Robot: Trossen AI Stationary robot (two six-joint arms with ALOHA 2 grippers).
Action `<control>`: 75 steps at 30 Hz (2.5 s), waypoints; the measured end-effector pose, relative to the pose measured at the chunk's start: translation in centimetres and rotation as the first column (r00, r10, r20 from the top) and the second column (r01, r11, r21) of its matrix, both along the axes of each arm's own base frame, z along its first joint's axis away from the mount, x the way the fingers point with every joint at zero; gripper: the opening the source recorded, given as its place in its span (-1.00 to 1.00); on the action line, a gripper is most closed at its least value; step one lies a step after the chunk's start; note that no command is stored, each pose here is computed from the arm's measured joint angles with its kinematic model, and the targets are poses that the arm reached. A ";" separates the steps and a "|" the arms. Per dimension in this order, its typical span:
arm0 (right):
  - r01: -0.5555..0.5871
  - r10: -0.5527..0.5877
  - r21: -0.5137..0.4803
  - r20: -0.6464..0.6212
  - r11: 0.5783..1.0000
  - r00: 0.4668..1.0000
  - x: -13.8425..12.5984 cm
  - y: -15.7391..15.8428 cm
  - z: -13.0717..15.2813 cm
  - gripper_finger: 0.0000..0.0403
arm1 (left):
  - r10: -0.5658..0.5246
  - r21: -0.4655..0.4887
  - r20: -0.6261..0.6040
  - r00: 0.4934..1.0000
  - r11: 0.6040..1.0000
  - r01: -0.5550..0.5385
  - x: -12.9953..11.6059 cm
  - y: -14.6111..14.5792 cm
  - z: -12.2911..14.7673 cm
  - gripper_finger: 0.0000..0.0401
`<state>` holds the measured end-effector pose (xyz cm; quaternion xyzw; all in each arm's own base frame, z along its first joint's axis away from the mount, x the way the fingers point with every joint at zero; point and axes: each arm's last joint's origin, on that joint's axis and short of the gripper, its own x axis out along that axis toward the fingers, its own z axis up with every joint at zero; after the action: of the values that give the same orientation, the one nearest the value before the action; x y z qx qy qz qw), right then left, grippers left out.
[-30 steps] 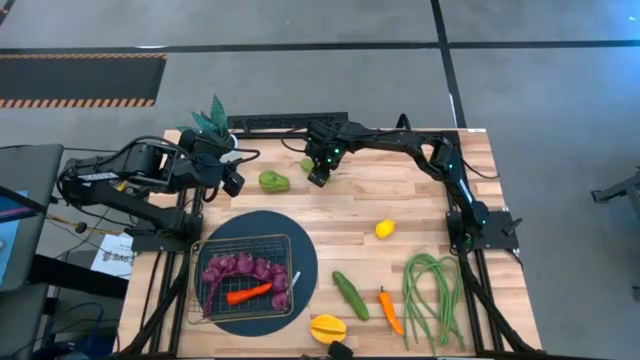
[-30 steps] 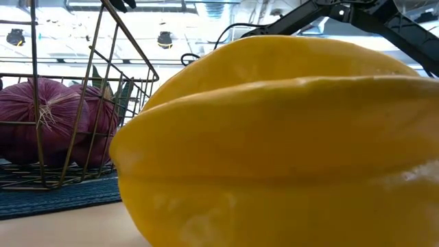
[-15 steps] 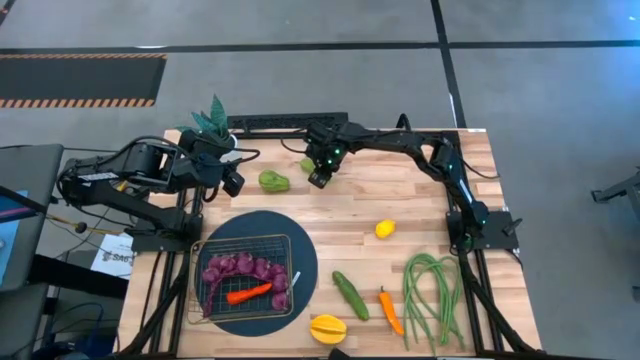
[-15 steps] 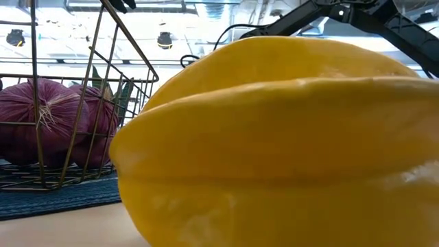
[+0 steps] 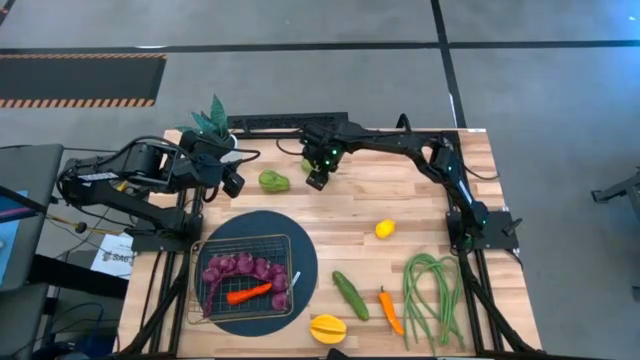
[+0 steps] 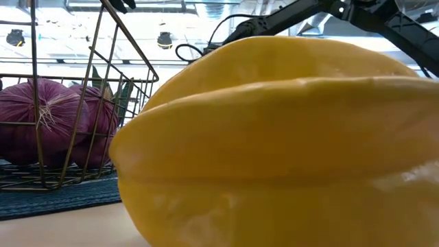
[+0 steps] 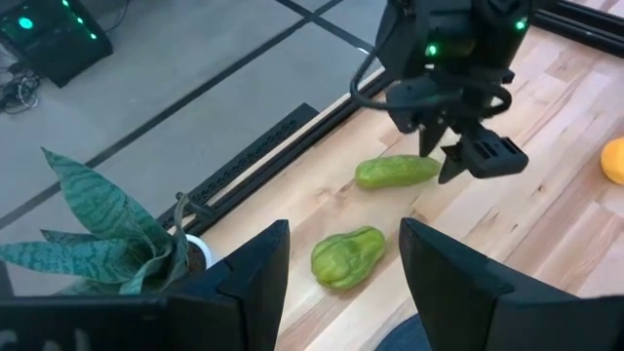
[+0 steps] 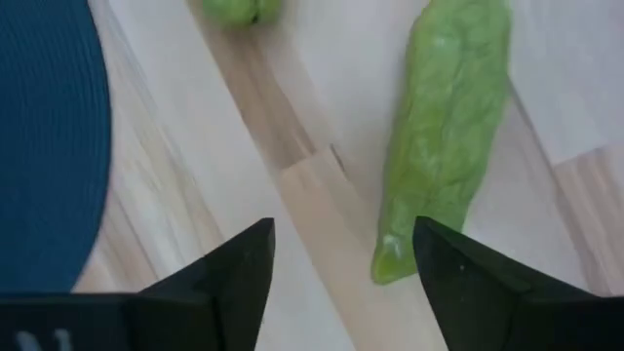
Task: Build produce basket
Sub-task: Put the green chayote into the wire basket
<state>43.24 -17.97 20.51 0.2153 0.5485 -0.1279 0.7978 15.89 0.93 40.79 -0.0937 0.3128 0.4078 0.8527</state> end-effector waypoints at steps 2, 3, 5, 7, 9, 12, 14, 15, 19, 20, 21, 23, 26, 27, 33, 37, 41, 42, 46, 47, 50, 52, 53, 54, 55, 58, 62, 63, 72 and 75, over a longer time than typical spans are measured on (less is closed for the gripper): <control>0.040 -0.040 0.015 0.002 0.999 0.999 -0.2 -0.6 0.1 0.34 | -0.003 -0.002 -0.002 1.000 1.000 0.003 0.0 0.0 0.0 -0.09; 0.059 -0.059 0.027 -0.006 0.998 0.998 -0.5 -0.9 0.0 0.34 | -0.007 -0.006 -0.002 1.000 1.000 0.007 0.0 0.0 0.0 -0.09; 0.085 -0.084 0.039 -0.025 0.996 0.996 -0.9 -1.6 -0.1 0.34 | -0.009 -0.005 -0.005 1.000 1.000 0.009 0.0 0.0 0.0 -0.09; 0.107 -0.106 0.051 -0.028 0.993 0.994 -1.0 -2.2 -0.7 0.34 | -0.014 -0.002 -0.009 1.000 1.000 0.014 0.0 0.0 0.0 -0.09; 0.139 -0.133 0.119 -0.054 0.983 0.990 -1.4 -2.8 -1.5 0.35 | -0.014 -0.002 -0.010 1.000 1.000 0.014 0.0 0.0 0.0 -0.09; 0.145 -0.135 0.116 -0.088 0.983 0.987 -1.3 -3.1 -2.0 0.35 | -0.015 -0.003 -0.010 1.000 1.000 0.015 0.0 0.0 0.0 -0.09; 0.140 -0.132 0.111 -0.076 0.984 0.988 -1.3 -3.3 -1.7 0.35 | -0.019 -0.007 -0.011 1.000 1.000 0.018 0.0 0.0 0.0 -0.09; 0.139 -0.134 0.105 -0.059 0.985 0.989 -1.1 -3.4 -1.7 0.35 | -0.019 -0.007 -0.011 1.000 1.000 0.019 0.0 0.0 0.0 -0.09; 0.126 -0.120 0.103 -0.059 0.987 0.991 -1.0 -3.6 -1.8 0.35 | -0.024 -0.004 -0.016 1.000 1.000 0.024 0.0 0.0 0.0 -0.09; 0.122 -0.118 0.103 -0.043 0.987 0.992 -0.9 -3.6 -1.6 0.35 | -0.024 -0.004 -0.016 1.000 1.000 0.024 0.0 0.0 0.0 -0.09; 0.119 -0.116 0.100 -0.038 0.988 0.993 -0.8 -3.6 -1.6 0.35 | -0.024 -0.004 -0.016 1.000 1.000 0.023 0.0 0.0 0.0 -0.09; 0.112 -0.108 0.105 -0.046 0.988 0.993 -0.9 -3.6 -1.6 0.35 | -0.023 -0.003 -0.017 1.000 1.000 0.023 0.0 0.0 0.0 -0.09; 0.109 -0.104 0.111 -0.046 0.988 0.994 -0.9 -3.5 -1.6 0.35 | -0.027 -0.001 -0.020 0.999 1.000 0.027 0.0 0.0 0.0 -0.09; 0.107 -0.102 0.115 -0.048 0.988 0.994 -1.0 -3.5 -1.6 0.35 | -0.028 0.000 -0.021 0.999 1.000 0.028 0.0 0.0 0.0 -0.09; 0.077 -0.075 0.202 -0.014 0.976 0.997 -0.8 -3.2 -1.5 0.33 | -0.027 0.001 -0.020 0.999 1.000 0.027 0.0 0.0 0.0 -0.09; 0.016 -0.035 0.348 0.049 0.937 0.998 -0.7 -2.6 0.2 0.28 | -0.048 0.017 -0.043 0.998 0.999 0.048 0.0 0.0 0.0 -0.09; -0.048 0.012 0.392 0.093 0.919 0.996 -0.7 -2.1 3.4 0.24 | -0.094 0.040 -0.109 0.990 0.994 0.099 0.2 0.0 -0.6 -0.09; -0.068 0.031 0.383 0.103 0.921 0.994 -0.7 -1.9 4.3 0.23 | -0.101 0.042 -0.136 0.986 0.993 0.107 0.2 0.1 -0.9 -0.09; -0.131 0.088 0.346 0.137 0.929 0.987 -1.4 -1.2 8.4 0.19 | -0.124 0.003 -0.199 0.972 0.992 0.127 0.9 0.8 -2.8 -0.09; -0.147 0.097 0.332 0.163 0.932 0.982 -1.9 -0.8 9.3 0.19 | -0.140 -0.003 -0.194 0.971 0.990 0.142 1.3 1.0 -3.3 -0.09; -0.148 0.100 0.306 0.169 0.941 0.981 -3.9 0.3 12.1 0.19 | -0.267 -0.033 -0.157 0.951 0.964 0.265 3.0 1.8 -4.8 -0.09; -0.134 0.096 0.267 0.150 0.954 0.984 -5.6 1.1 14.4 0.19 | -0.368 -0.044 -0.108 0.924 0.930 0.365 4.3 2.5 -5.7 -0.09; -0.113 0.082 0.247 0.132 0.962 0.988 -6.4 1.5 15.3 0.19 | -0.404 -0.049 -0.093 0.910 0.915 0.401 4.9 2.9 -6.1 -0.09; -0.093 0.067 0.222 0.124 0.971 0.990 -7.2 1.9 16.3 0.19 | -0.422 -0.053 -0.101 0.901 0.907 0.418 5.2 3.4 -6.6 -0.09; -0.065 0.045 0.193 0.108 0.979 0.993 -8.1 2.3 17.3 0.19 | -0.423 -0.061 -0.119 0.898 0.906 0.419 5.5 3.9 -7.1 -0.09; 0.036 -0.041 0.082 0.060 0.996 0.997 -11.0 3.7 20.2 0.19 | -0.398 -0.055 -0.188 0.898 0.917 0.395 6.0 5.3 -7.8 -0.09; 0.136 -0.129 -0.068 0.102 0.988 0.986 -14.4 5.3 23.4 0.19 | -0.385 -0.062 -0.274 0.882 0.922 0.383 6.4 6.4 -8.8 -0.09; 0.161 -0.149 -0.095 0.119 0.982 0.982 -15.3 5.7 24.1 0.19 | -0.380 -0.068 -0.281 0.881 0.924 0.377 6.6 6.6 -9.0 -0.09; 0.324 -0.285 -0.100 0.287 0.941 0.915 -22.6 8.9 28.5 0.19 | -0.501 -0.188 -0.370 0.782 0.865 0.465 9.0 7.2 -11.9 -0.09; 0.362 -0.317 -0.079 0.336 0.929 0.887 -24.6 9.8 29.5 0.19 | -0.469 -0.181 -0.446 0.762 0.881 0.437 9.9 7.5 -13.2 -0.09</control>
<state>18.61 -8.17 49.98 0.2696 0.3564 -0.2675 0.8537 25.80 8.40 27.55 0.0600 0.5396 0.1894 0.8181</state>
